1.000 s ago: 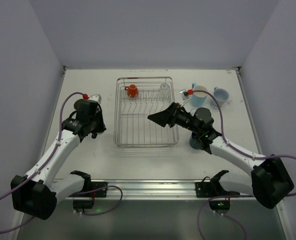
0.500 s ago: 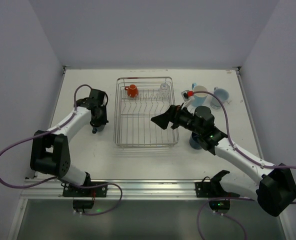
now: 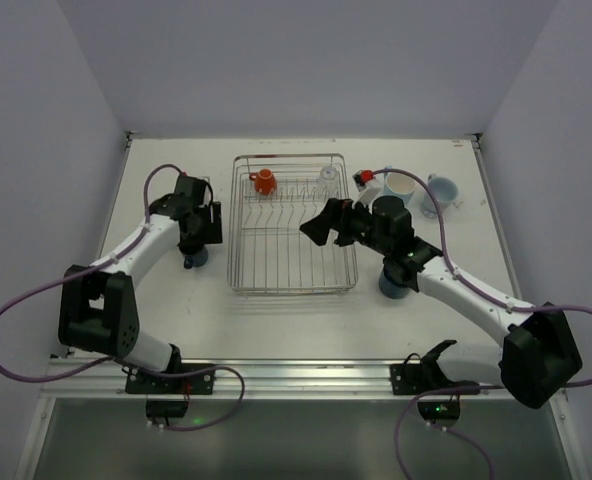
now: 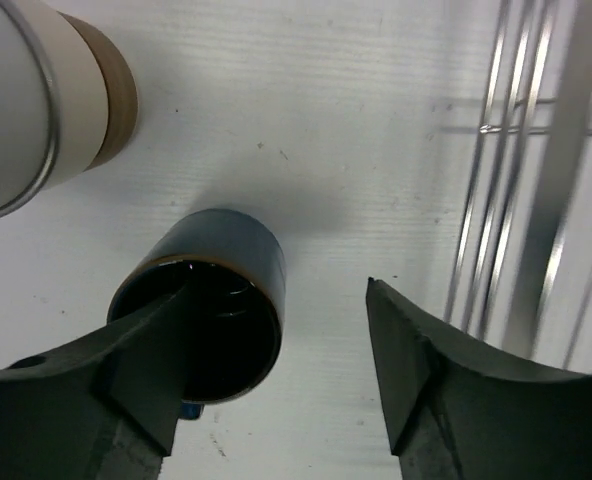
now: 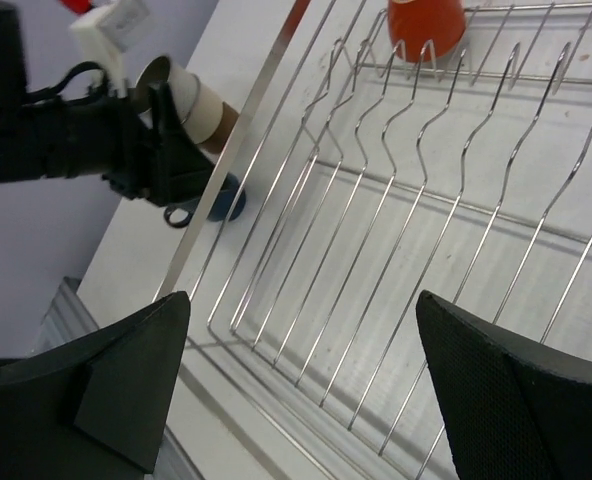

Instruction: Unload the cups from the dish rack

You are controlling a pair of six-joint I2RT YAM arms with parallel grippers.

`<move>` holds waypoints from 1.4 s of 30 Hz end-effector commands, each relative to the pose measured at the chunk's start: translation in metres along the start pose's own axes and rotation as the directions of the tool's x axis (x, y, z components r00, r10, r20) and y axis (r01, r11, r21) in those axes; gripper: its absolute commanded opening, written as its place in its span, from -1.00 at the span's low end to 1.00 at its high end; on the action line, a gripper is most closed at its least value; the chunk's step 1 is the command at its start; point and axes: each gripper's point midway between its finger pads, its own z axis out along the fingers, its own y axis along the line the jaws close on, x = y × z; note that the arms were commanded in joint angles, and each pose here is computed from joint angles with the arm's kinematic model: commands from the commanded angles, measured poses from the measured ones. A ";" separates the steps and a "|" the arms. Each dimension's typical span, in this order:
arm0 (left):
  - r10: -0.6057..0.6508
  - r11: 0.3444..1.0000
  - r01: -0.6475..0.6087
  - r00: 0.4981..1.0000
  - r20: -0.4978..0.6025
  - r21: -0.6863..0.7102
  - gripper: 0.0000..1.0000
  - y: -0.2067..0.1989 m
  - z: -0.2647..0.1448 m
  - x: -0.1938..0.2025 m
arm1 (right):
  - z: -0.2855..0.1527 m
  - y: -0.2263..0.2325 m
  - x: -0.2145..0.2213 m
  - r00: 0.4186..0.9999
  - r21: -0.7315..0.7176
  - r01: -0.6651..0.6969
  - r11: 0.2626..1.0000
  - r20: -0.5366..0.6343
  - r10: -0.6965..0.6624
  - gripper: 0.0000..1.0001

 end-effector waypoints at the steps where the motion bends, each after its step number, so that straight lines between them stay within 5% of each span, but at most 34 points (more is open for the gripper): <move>1: -0.030 0.998 0.017 0.979 0.200 0.065 0.46 -0.006 -0.037 -0.043 | 0.014 -0.009 -0.028 0.997 0.093 0.074 0.993 0.029 -0.077 0.92; 6: -0.057 0.985 -0.004 0.938 0.342 0.174 0.72 -0.020 -0.082 -0.062 | 0.034 -0.045 -0.041 0.991 0.295 0.131 0.947 -0.022 -0.130 0.65; 14: -0.074 0.864 -0.209 0.848 0.525 0.458 0.73 -0.068 -0.166 -0.027 | 0.085 -0.115 -0.071 0.967 0.548 0.250 0.798 -0.173 -0.185 0.12; 17: -0.067 0.830 -0.257 0.835 0.546 0.494 0.72 -0.070 -0.174 -0.006 | 0.097 -0.135 -0.084 0.956 0.620 0.290 0.729 -0.212 -0.201 0.12; 23: -0.086 0.802 -0.321 0.772 0.630 0.504 0.69 -0.069 -0.199 0.006 | 0.108 -0.170 -0.101 0.940 0.714 0.339 0.613 -0.275 -0.201 0.42; 42: -0.039 0.731 -0.413 0.768 0.639 0.542 0.69 -0.095 -0.211 0.025 | 0.158 -0.206 -0.089 0.895 0.679 0.438 0.589 -0.388 -0.219 0.36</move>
